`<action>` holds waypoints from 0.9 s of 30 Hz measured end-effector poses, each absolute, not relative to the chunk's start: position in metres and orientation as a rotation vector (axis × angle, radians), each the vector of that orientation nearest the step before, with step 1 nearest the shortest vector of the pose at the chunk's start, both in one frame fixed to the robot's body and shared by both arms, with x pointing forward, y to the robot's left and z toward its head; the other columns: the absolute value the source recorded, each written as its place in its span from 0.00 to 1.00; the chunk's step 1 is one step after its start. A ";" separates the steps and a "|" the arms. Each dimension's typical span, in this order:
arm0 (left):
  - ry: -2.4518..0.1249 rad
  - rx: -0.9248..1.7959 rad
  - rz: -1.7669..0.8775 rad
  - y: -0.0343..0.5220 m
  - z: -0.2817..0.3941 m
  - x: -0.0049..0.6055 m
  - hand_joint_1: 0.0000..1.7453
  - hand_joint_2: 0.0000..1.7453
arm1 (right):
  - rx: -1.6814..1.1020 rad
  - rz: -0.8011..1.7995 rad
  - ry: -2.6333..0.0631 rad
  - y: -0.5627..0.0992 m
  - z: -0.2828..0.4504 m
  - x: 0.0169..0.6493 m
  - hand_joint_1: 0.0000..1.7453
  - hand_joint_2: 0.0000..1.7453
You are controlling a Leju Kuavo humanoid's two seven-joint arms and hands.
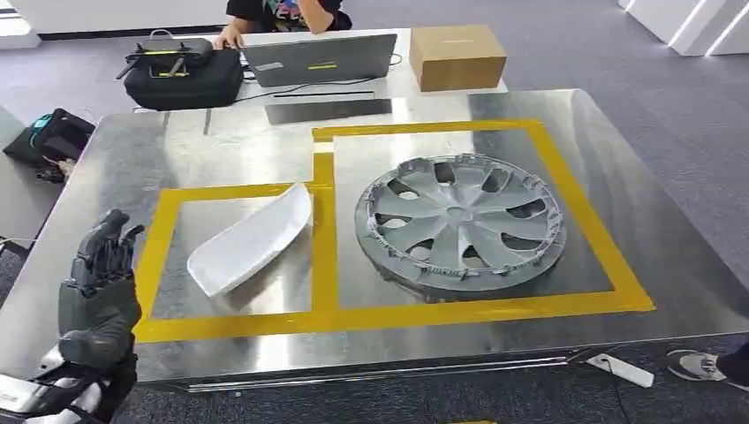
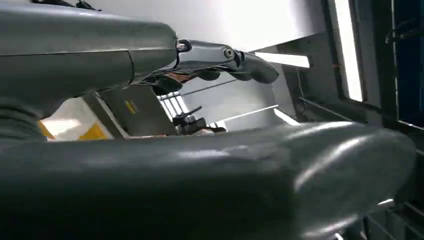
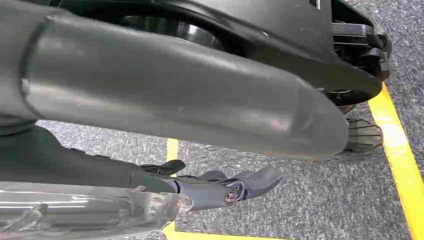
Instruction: Take the parts from the cabinet and place them on the table.
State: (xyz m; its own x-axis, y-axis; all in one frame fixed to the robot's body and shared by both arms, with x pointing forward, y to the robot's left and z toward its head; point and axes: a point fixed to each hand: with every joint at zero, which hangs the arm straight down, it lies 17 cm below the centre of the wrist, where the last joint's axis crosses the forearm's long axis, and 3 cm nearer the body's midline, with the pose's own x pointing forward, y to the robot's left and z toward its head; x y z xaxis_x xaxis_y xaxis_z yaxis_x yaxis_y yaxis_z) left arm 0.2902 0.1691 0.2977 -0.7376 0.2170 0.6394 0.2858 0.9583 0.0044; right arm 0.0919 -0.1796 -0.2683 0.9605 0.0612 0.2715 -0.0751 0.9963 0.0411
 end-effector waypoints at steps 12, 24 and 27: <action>-2.449 -0.245 -0.081 0.204 0.303 0.295 0.00 0.00 | 0.050 0.063 -0.274 -0.180 -0.268 0.092 0.00 0.00; -2.446 -0.144 -0.076 0.208 0.299 0.297 0.00 0.00 | 0.052 0.067 -0.259 -0.180 -0.269 0.090 0.00 0.00; -2.442 -0.140 -0.070 0.209 0.298 0.297 0.00 0.00 | 0.046 0.066 -0.267 -0.183 -0.269 0.091 0.00 0.00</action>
State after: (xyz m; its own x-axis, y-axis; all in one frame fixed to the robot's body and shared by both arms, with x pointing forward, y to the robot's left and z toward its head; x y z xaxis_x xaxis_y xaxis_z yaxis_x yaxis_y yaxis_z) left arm 0.2967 0.2094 0.2979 -0.7626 0.0828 0.6416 0.1196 0.9927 0.0139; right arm 0.0914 -0.1827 -0.2690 0.9625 0.0595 0.2647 -0.0717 0.9967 0.0369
